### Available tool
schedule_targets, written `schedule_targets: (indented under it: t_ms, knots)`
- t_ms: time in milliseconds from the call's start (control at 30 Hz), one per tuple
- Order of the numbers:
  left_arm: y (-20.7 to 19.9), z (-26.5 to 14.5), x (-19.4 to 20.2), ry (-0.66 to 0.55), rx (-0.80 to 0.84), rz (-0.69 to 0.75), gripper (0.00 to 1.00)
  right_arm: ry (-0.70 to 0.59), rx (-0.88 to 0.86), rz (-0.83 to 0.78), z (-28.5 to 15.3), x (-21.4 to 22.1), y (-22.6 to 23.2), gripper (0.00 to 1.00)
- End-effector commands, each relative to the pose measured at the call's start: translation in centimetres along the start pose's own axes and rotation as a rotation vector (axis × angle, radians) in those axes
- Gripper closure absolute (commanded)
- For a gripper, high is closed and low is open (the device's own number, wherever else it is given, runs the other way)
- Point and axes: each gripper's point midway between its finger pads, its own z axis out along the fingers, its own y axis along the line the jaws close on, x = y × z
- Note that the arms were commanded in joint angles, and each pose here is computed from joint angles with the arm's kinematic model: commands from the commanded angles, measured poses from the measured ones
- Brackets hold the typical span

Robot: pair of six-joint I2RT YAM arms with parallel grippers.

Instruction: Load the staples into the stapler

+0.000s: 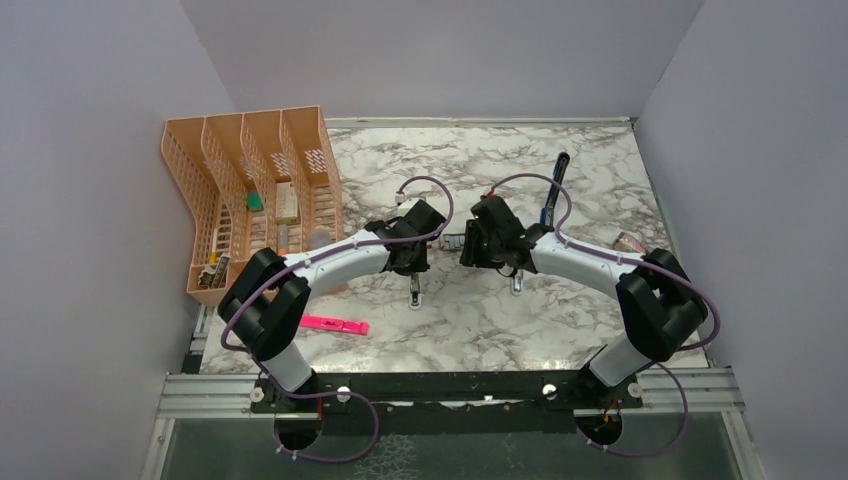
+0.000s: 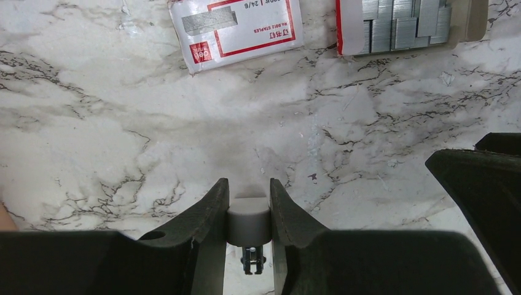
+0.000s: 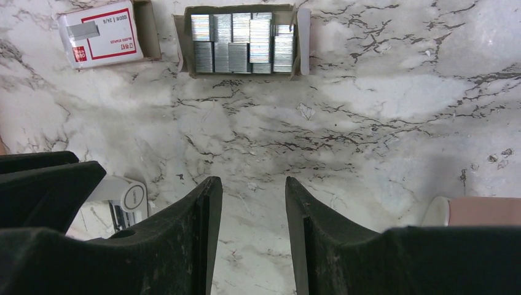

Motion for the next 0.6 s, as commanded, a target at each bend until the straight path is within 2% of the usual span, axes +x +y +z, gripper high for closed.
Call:
schedule_targets:
  t_ms: [0, 300, 433, 567]
  knots:
    - [-0.4, -0.3, -0.2, 0.012, 0.013, 0.018, 0.68, -0.021, 0.029, -0.01, -0.2, -1.0, -0.2, 0.53]
    - [-1.0, -1.7, -1.2, -0.021, 0.053, 0.009, 0.45, -0.054, 0.039, -0.018, -0.9, -2.5, 0.0, 0.53]
    - [-1.2, -4.1, -3.4, -0.11, 0.079, -0.006, 0.35, -0.08, 0.069, -0.035, -0.9, -3.9, -0.4, 0.54]
    - [-0.2, -7.4, -5.9, -0.242, 0.082, -0.026, 0.29, -0.091, 0.1, -0.072, -0.1, -5.4, -0.6, 0.64]
